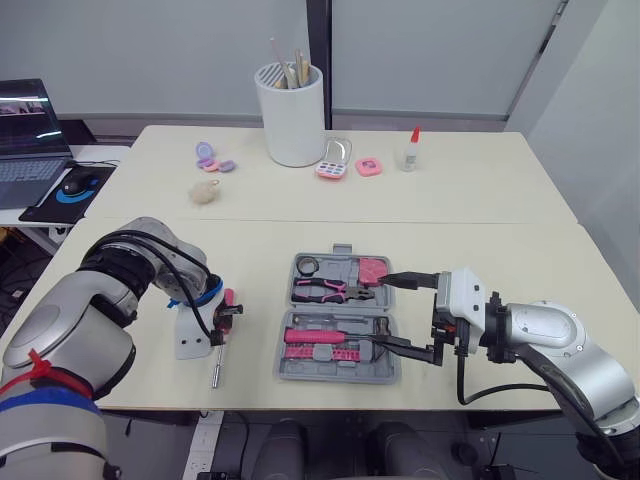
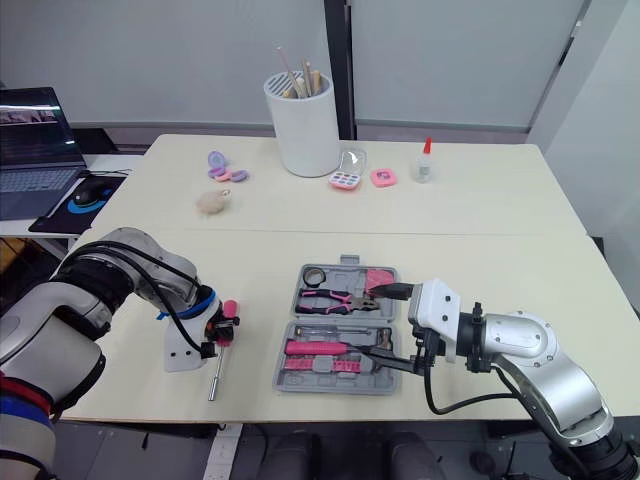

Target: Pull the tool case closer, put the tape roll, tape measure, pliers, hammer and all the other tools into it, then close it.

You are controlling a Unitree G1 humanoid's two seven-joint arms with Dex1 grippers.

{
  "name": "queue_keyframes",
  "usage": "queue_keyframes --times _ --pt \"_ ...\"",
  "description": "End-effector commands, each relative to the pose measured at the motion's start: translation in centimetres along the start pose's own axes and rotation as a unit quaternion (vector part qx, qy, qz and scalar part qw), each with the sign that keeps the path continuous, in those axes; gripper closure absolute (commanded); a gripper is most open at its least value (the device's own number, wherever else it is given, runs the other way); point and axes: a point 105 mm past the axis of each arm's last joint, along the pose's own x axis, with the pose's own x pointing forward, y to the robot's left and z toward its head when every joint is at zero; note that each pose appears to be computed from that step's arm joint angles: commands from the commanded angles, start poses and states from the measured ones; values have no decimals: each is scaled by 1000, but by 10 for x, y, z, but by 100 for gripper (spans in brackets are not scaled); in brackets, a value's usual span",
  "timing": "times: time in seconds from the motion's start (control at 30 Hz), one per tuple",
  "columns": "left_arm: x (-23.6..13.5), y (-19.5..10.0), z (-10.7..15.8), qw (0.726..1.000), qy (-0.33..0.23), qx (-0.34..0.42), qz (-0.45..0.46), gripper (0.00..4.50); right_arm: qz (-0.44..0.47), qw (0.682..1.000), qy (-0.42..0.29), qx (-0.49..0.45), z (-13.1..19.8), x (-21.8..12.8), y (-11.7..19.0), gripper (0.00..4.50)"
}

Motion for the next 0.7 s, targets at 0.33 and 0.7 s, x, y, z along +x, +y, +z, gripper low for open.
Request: queue_keyframes --times 0.33,0.7 --pt "-32 -32 -1 983 13 -178 47 396 8 1000 -10 -26 8 1 -6 0" --pt "-49 -38 32 755 -25 -637 154 396 15 1000 -23 -14 10 10 -1 0"
